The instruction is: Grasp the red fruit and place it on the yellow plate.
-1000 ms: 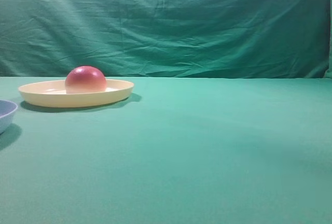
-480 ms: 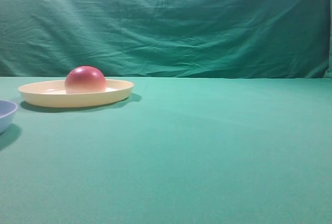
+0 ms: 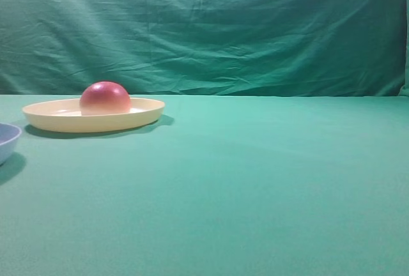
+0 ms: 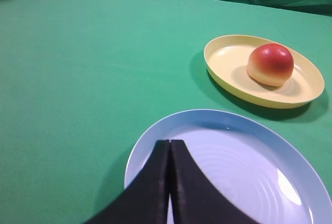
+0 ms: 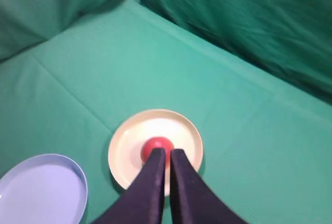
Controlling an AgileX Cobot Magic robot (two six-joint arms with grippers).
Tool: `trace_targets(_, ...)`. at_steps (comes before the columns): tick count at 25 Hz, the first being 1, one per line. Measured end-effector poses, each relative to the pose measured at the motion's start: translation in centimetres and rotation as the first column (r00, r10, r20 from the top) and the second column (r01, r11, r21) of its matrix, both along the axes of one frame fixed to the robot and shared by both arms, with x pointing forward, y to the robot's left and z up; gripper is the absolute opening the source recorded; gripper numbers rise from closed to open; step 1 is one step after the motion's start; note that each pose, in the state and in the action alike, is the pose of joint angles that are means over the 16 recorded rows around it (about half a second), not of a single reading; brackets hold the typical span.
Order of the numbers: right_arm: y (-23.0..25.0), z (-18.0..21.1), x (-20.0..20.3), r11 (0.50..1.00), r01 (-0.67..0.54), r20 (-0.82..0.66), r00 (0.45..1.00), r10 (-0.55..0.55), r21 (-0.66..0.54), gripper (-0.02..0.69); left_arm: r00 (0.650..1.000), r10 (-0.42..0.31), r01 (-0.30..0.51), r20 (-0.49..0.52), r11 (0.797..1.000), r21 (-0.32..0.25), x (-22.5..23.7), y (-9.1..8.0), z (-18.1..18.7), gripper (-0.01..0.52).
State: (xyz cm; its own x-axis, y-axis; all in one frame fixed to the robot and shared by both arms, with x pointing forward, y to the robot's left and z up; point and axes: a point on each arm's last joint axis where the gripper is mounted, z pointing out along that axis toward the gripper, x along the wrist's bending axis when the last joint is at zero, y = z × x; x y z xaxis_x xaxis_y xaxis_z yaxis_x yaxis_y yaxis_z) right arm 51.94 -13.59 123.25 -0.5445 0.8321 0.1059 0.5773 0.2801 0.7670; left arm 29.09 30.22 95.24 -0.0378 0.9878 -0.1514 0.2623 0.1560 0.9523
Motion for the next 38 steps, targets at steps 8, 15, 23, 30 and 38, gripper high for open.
trace_targets(8, -3.2, 0.4, -1.6, 0.995, 0.086, 0.065, 0.994, -0.089, 0.043, 0.0, 1.0, 0.0, 0.0, 0.0, 1.0, 0.0, 0.0, 0.0, 0.0, 0.0)
trace_targets(15, -6.5, -0.4, -4.3, 0.983, 0.167, 0.139, 0.974, -0.176, 0.076, 0.0, 1.0, 0.0, 0.0, 0.0, 1.0, 0.0, 0.0, 0.0, 0.0, 0.0)
trace_targets(23, -11.1, -2.7, -8.8, 0.948, 0.304, 0.208, 0.925, -0.317, 0.095, 0.0, 1.0, 0.0, 0.0, 0.0, 1.0, 0.0, 0.0, 0.0, 0.0, 0.0)
trace_targets(30, -14.8, -6.0, -13.7, 0.887, 0.452, 0.287, 0.84, -0.46, 0.098, 0.0, 1.0, 0.0, 0.0, 0.0, 1.0, 0.0, 0.0, 0.0, 0.0, 0.0)
trace_targets(38, -16.7, -11.0, -19.3, 0.821, 0.566, 0.411, 0.733, -0.542, 0.074, 0.0, 1.0, 0.0, 0.0, 0.0, 1.0, 0.0, 0.0, 0.0, 0.0, 0.0)
